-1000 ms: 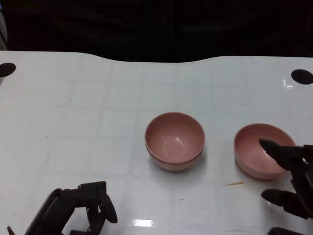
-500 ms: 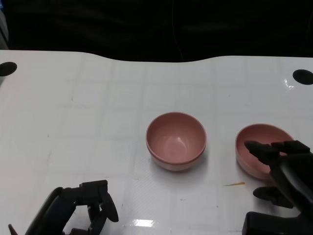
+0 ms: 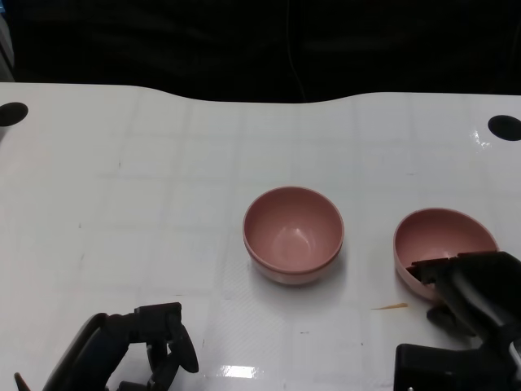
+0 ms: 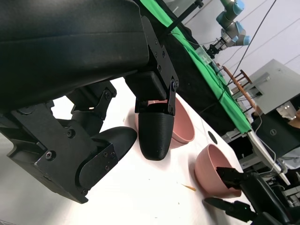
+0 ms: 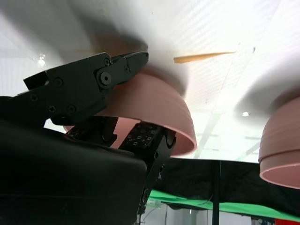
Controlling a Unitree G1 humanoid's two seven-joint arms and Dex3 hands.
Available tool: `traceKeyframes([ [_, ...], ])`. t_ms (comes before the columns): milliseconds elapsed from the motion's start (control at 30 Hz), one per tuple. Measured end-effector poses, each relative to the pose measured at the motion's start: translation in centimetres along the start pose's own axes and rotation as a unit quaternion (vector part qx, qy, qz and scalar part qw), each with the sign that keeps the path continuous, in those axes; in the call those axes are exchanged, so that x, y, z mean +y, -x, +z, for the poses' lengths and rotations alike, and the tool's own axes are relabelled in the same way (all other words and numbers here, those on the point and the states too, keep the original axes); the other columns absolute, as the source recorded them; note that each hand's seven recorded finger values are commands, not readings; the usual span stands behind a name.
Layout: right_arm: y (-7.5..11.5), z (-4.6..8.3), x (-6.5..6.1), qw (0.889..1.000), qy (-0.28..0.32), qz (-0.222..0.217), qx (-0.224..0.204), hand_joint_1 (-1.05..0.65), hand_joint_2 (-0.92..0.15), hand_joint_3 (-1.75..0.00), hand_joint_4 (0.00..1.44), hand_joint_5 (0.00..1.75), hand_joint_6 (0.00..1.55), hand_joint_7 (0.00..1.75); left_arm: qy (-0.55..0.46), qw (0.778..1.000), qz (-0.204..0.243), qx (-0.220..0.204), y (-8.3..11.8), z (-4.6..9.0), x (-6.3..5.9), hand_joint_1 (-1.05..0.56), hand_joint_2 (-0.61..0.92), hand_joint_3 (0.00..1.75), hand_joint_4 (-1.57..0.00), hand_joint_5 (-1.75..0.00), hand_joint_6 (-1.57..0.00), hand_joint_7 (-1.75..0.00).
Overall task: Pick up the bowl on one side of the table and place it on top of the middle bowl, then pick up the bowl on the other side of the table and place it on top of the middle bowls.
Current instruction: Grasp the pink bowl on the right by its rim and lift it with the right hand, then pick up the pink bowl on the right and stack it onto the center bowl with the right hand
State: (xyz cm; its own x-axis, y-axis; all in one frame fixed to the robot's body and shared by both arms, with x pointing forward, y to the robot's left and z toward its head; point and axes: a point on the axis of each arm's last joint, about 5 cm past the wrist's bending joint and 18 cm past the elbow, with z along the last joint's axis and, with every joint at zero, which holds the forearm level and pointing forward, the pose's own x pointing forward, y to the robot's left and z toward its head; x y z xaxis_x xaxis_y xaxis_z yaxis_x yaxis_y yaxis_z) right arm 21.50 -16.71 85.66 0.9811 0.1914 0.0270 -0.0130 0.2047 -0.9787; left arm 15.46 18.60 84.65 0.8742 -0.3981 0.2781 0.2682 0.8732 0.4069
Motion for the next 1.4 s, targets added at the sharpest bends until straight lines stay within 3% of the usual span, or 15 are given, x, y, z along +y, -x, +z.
traceKeyframes([
  [67, -0.1, -0.2, 0.1, 1.000, 0.001, -0.022, -0.009, -0.07, -0.83, -0.13, 0.88, 1.71, 0.72, 1.59, 0.000, 1.000, 0.000, 0.000, 0.0, 0.0, 0.0, -0.12, 0.39, 1.37, -0.87, -1.68, -0.84, -1.40],
  [133, -0.2, -0.3, 0.3, 0.999, 0.000, -0.032, -0.014, -0.07, -0.81, -0.13, 0.87, 1.74, 0.68, 1.67, 0.000, 1.000, 0.000, 0.000, 0.0, 0.0, 0.0, -0.12, 0.39, 1.37, -0.87, -1.68, -0.84, -1.39],
  [233, -0.2, -0.3, 0.5, 0.999, -0.004, -0.033, -0.014, -0.07, -0.80, -0.14, 0.88, 1.75, 0.67, 1.69, 0.000, 1.000, 0.000, 0.000, 0.0, 0.0, 0.0, -0.11, 0.39, 1.38, -0.86, -1.69, -0.84, -1.39],
  [267, -0.2, -0.4, 0.6, 0.999, -0.006, -0.040, -0.017, -0.06, -0.77, -0.18, 0.91, 1.75, 0.74, 1.61, 0.000, 1.000, 0.000, 0.000, 0.0, 0.0, 0.0, -0.12, 0.39, 1.37, -0.86, -1.69, -0.84, -1.39],
  [333, -0.1, -0.4, 0.7, 0.997, -0.013, -0.069, -0.033, -0.05, -0.53, -0.63, 0.93, 1.75, 0.81, 1.53, 0.000, 1.000, 0.000, 0.000, 0.0, 0.0, 0.0, -0.12, 0.39, 1.37, -0.85, -1.69, -0.84, -1.39],
  [467, -0.5, -0.3, 0.5, 0.992, -0.025, -0.109, -0.054, -0.02, -0.36, -1.00, 0.96, 1.75, 0.84, 1.54, -0.002, 1.000, -0.002, 0.000, 0.0, 0.0, 0.0, -0.12, 0.40, 1.37, -0.85, -1.69, -0.83, -1.38],
  [600, -0.8, 0.3, -0.3, 0.985, -0.047, -0.147, -0.081, -0.02, -0.28, -1.19, 0.99, 1.75, 0.83, 1.61, -0.003, 1.000, -0.004, 0.000, 0.0, 0.0, 0.0, -0.11, 0.40, 1.37, -0.85, -1.69, -0.83, -1.38],
  [700, -1.3, 1.0, -1.2, 0.976, -0.064, -0.175, -0.110, -0.02, -0.27, -1.23, 0.99, 1.75, 0.82, 1.62, -0.003, 1.000, -0.004, 0.000, 0.0, 0.0, 0.0, -0.11, 0.40, 1.37, -0.85, -1.69, -0.83, -1.38],
  [767, -1.4, 1.1, -1.5, 0.974, -0.066, -0.182, -0.115, -0.02, -0.26, -1.24, 1.00, 1.75, 0.82, 1.63, -0.003, 1.000, -0.004, 0.000, 0.0, 0.0, 0.0, -0.11, 0.40, 1.37, -0.85, -1.69, -0.83, -1.38],
  [833, -1.5, 1.2, -1.5, 0.973, -0.071, -0.183, -0.119, -0.03, -0.19, -1.38, 1.02, 1.75, 0.83, 1.67, -0.003, 1.000, -0.004, 0.000, 0.0, 0.0, 0.0, -0.12, 0.40, 1.37, -0.85, -1.69, -0.83, -1.38],
  [900, -1.7, 1.9, -2.0, 0.964, -0.093, -0.195, -0.156, -0.04, -0.15, -1.46, 1.03, 1.75, 0.83, 1.70, -0.004, 1.000, -0.005, 0.001, 0.1, 0.0, -0.1, -0.12, 0.40, 1.36, -0.85, -1.69, -0.83, -1.37],
  [1033, -2.8, 3.2, -3.3, 0.945, -0.112, -0.224, -0.211, -0.11, -0.15, -1.47, 1.04, 1.75, 0.83, 1.72, -0.008, 1.000, -0.008, -0.003, -0.1, 0.1, -0.1, -0.13, 0.40, 1.36, -0.84, -1.69, -0.83, -1.37],
  [1300, -4.2, 5.3, -3.3, 0.929, -0.141, -0.218, -0.264, -0.19, -0.14, -1.46, 1.05, 1.75, 0.91, 1.59, -0.011, 1.000, -0.012, 0.001, 0.0, 0.1, -0.1, -0.13, 0.40, 1.36, -0.84, -1.70, -0.82, -1.38],
  [1400, -4.5, 5.6, -3.1, 0.929, -0.142, -0.210, -0.268, -0.18, -0.22, -1.32, 1.04, 1.75, 0.90, 1.56, -0.011, 1.000, -0.013, 0.001, 0.1, 0.1, -0.1, -0.13, 0.41, 1.35, -0.84, -1.70, -0.82, -1.38],
])
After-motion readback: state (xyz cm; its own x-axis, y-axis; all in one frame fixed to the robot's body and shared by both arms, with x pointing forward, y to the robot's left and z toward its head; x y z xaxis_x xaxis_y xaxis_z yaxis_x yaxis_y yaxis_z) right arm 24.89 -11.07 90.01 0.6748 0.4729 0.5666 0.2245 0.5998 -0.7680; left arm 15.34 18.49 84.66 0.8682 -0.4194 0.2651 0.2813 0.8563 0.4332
